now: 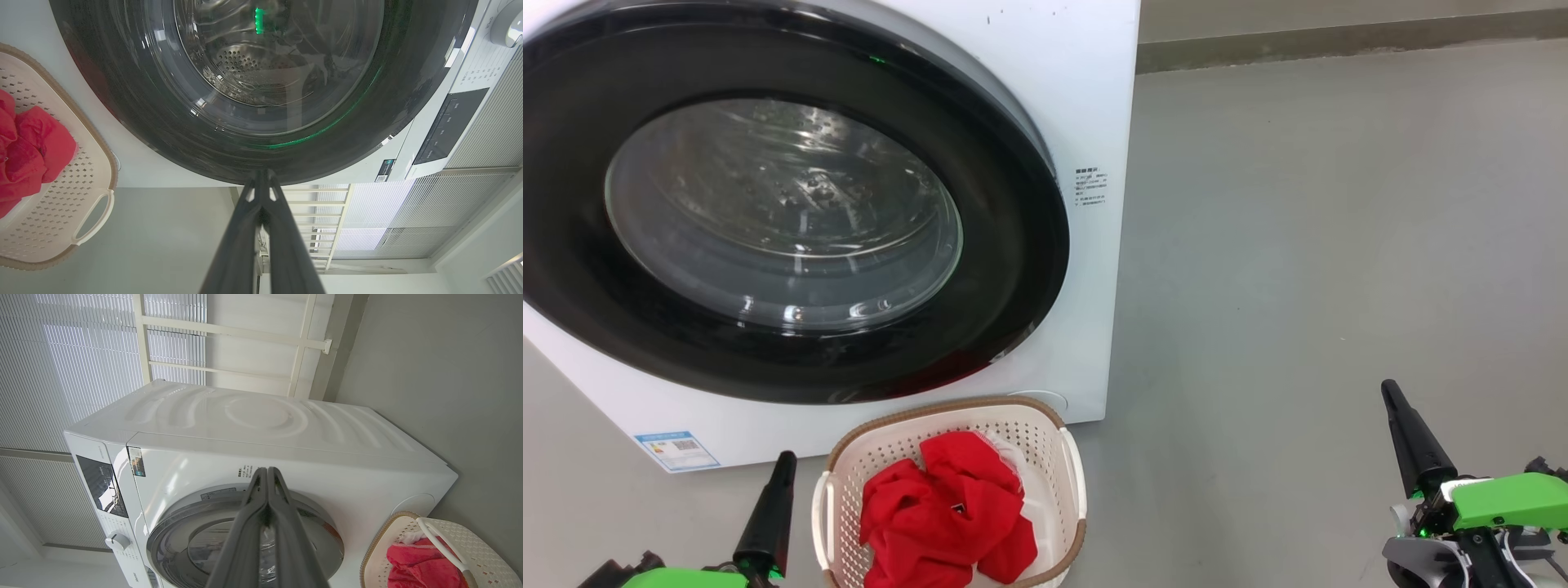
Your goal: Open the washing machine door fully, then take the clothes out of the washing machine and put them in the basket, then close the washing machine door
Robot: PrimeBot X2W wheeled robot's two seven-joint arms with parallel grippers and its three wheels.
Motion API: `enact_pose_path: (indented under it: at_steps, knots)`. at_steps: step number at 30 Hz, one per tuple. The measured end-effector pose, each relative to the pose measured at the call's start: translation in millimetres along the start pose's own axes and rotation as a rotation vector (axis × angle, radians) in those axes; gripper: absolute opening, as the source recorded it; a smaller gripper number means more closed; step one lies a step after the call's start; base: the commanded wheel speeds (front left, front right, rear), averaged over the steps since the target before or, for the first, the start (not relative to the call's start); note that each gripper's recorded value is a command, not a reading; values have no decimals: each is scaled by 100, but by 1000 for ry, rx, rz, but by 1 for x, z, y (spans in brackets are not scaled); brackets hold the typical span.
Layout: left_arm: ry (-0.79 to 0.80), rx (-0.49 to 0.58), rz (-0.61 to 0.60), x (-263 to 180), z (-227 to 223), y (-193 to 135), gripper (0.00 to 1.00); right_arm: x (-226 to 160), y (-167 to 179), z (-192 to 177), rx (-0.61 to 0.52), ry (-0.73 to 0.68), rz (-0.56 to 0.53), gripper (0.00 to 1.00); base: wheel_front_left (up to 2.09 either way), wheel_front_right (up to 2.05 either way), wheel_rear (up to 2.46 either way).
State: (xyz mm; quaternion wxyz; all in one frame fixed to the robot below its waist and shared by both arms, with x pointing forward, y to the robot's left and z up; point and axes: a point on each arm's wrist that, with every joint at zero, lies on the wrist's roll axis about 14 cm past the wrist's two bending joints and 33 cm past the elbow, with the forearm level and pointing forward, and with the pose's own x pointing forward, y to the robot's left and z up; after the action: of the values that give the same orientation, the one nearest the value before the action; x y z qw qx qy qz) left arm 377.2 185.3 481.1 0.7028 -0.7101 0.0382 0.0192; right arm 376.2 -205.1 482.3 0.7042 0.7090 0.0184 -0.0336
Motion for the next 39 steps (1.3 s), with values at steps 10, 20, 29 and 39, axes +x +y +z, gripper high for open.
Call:
enact_pose_path:
  at_steps: [10,20,29,39]
  knots:
    - [0,0,0,0,0,0,0,0,0,0,1,0,0,0,0,0,0]
    - [0,0,0,0,0,0,0,0,0,0,1,-1,0,0,0,0,0]
    - [-1,0,0,0,0,0,0,0,0,0,2,-1,0,0,0,0,0]
    - [-1,0,0,0,0,0,0,0,0,0,2,-1,0,0,0,0,0]
